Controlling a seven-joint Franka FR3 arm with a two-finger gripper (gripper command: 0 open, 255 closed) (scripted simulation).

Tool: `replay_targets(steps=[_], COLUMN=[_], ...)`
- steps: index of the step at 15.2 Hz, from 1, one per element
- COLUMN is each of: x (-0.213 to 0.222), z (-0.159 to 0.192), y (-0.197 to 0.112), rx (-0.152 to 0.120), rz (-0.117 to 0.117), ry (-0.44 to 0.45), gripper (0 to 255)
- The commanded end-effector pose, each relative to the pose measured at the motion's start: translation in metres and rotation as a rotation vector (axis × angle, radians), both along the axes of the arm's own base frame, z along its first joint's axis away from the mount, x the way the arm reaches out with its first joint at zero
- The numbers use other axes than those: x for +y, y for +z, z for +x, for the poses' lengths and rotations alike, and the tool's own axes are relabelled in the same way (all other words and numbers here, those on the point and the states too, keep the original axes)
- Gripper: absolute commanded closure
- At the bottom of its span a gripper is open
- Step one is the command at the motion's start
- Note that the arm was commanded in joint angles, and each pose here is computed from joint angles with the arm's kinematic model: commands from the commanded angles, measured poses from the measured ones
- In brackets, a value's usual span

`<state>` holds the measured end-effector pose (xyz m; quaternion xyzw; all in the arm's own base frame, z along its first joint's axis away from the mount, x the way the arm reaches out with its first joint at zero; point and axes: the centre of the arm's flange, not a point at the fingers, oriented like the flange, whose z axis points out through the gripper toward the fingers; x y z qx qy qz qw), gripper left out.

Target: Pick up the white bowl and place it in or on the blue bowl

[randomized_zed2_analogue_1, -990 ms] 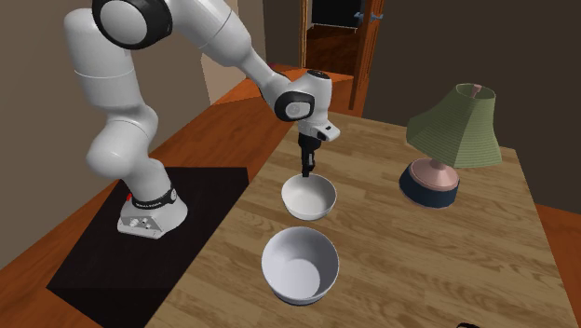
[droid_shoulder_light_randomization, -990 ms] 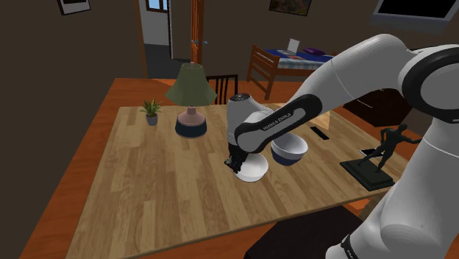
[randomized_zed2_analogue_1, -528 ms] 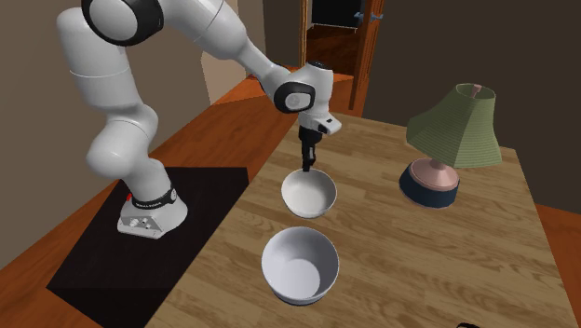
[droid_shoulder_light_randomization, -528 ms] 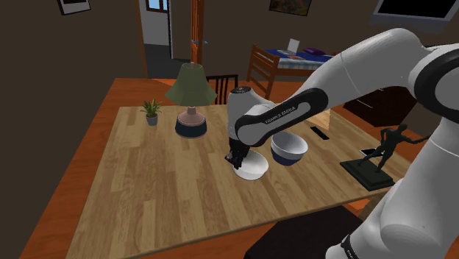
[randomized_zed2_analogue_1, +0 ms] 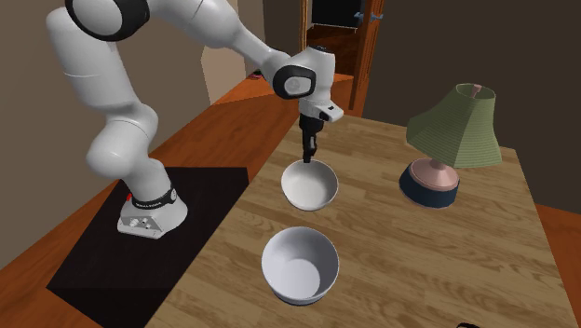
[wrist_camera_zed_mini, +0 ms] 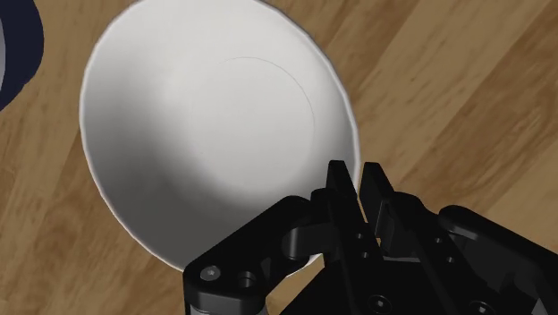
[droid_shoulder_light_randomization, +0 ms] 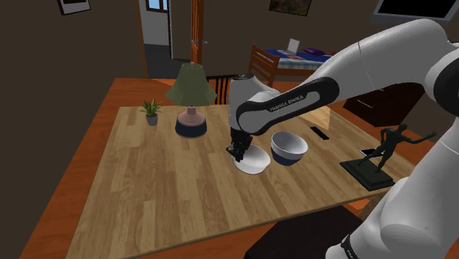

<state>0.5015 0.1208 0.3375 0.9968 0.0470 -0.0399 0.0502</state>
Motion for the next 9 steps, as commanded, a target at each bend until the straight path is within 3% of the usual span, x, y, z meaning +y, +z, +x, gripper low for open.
replay_targets(steps=[1,9], x=[0.0,0.0], z=[-0.001,-0.001], y=[0.011,0.054], rx=[0.0,0.0], rz=[0.0,0.0], ry=[0.0,0.0], gripper=[255,255])
